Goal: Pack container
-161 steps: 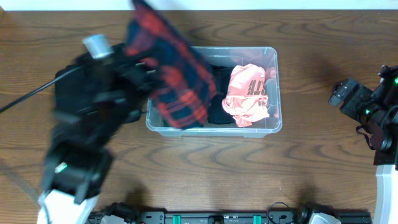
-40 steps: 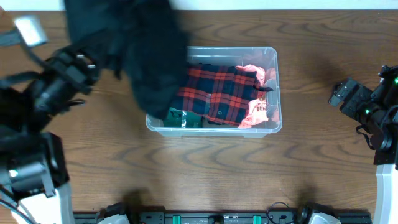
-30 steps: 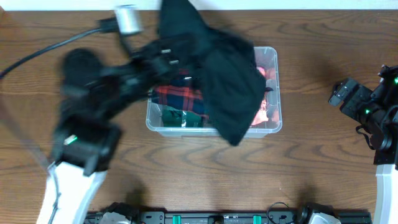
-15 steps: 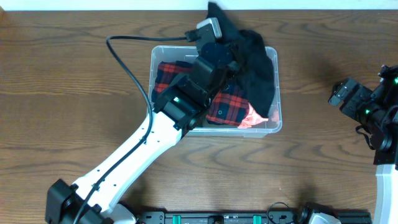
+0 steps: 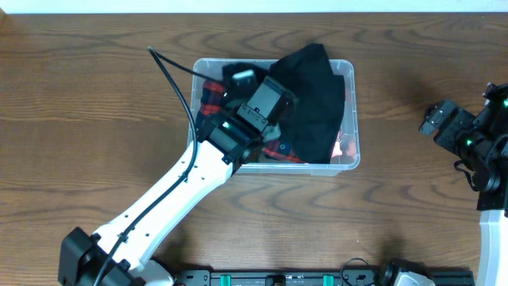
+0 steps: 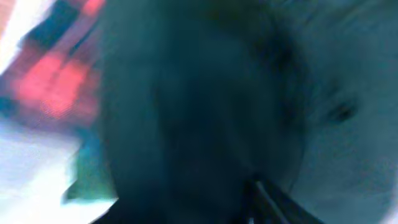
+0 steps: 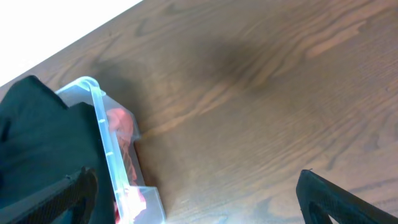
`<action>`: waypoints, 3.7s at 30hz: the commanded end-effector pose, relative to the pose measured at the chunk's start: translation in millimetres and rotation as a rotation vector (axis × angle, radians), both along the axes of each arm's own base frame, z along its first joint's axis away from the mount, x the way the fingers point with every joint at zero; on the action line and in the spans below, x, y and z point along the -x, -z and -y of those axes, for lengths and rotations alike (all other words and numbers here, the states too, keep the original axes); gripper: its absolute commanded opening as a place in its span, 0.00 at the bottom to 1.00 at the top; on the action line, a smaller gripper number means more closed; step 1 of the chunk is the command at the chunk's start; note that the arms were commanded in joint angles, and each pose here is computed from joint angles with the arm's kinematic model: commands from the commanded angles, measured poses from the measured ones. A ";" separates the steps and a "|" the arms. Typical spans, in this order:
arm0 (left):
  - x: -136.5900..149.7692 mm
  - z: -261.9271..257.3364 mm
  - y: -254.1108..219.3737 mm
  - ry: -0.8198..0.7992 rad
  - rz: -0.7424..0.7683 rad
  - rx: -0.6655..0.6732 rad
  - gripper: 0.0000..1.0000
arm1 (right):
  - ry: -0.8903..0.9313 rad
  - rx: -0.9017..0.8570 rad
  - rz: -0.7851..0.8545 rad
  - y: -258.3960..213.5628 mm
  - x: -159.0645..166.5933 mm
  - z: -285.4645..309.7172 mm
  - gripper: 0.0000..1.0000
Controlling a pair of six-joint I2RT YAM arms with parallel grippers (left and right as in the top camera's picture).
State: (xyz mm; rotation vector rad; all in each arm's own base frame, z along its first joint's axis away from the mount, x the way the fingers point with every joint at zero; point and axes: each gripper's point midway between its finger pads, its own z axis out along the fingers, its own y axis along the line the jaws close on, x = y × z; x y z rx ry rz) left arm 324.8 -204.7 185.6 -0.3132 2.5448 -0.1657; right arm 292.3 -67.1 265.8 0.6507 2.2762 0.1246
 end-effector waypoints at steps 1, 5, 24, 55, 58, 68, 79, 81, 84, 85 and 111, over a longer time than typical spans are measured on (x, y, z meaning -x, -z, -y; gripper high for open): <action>21.9 -21.7 -21.1 0.027 -0.014 -0.054 0.53 | -0.004 0.020 0.006 -3.3 0.3 2.5 0.99; 36.4 -33.5 -48.8 0.131 0.039 -0.084 0.72 | -0.004 0.020 0.006 -3.4 0.3 2.5 0.99; -75.6 -4.1 66.1 0.520 -0.014 -0.256 0.76 | -0.004 0.020 0.006 -3.4 0.3 2.5 0.99; 69.3 -176.5 -173.2 0.056 0.278 -0.338 0.92 | -0.004 0.020 0.006 -3.4 0.3 2.5 0.99; 102.3 -197.7 -163.9 -0.020 0.259 -0.306 0.98 | -0.004 0.020 0.006 -3.3 0.3 2.5 0.99; 149.3 -216.4 -147.6 -0.052 0.265 -0.266 0.98 | -0.004 0.020 0.006 -3.4 0.3 2.5 0.99; 162.0 -225.0 -135.8 -0.034 0.202 -0.325 0.98 | -0.004 0.020 0.006 -3.4 0.3 2.5 0.99; 157.2 -228.5 -138.3 -0.078 0.243 -0.309 0.98 | -0.004 0.020 0.006 -3.4 0.3 2.5 0.99; 149.6 -238.6 -135.3 -0.179 0.315 -0.275 0.98 | -0.004 0.020 0.006 -3.3 0.3 2.5 0.99; 146.7 -240.7 -132.8 -0.208 0.345 -0.253 0.98 | -0.004 0.020 0.006 -3.3 0.3 2.5 0.99; 136.3 -265.3 12.5 -0.415 0.655 -0.138 0.98 | -0.004 0.020 0.006 -3.4 0.3 2.4 0.99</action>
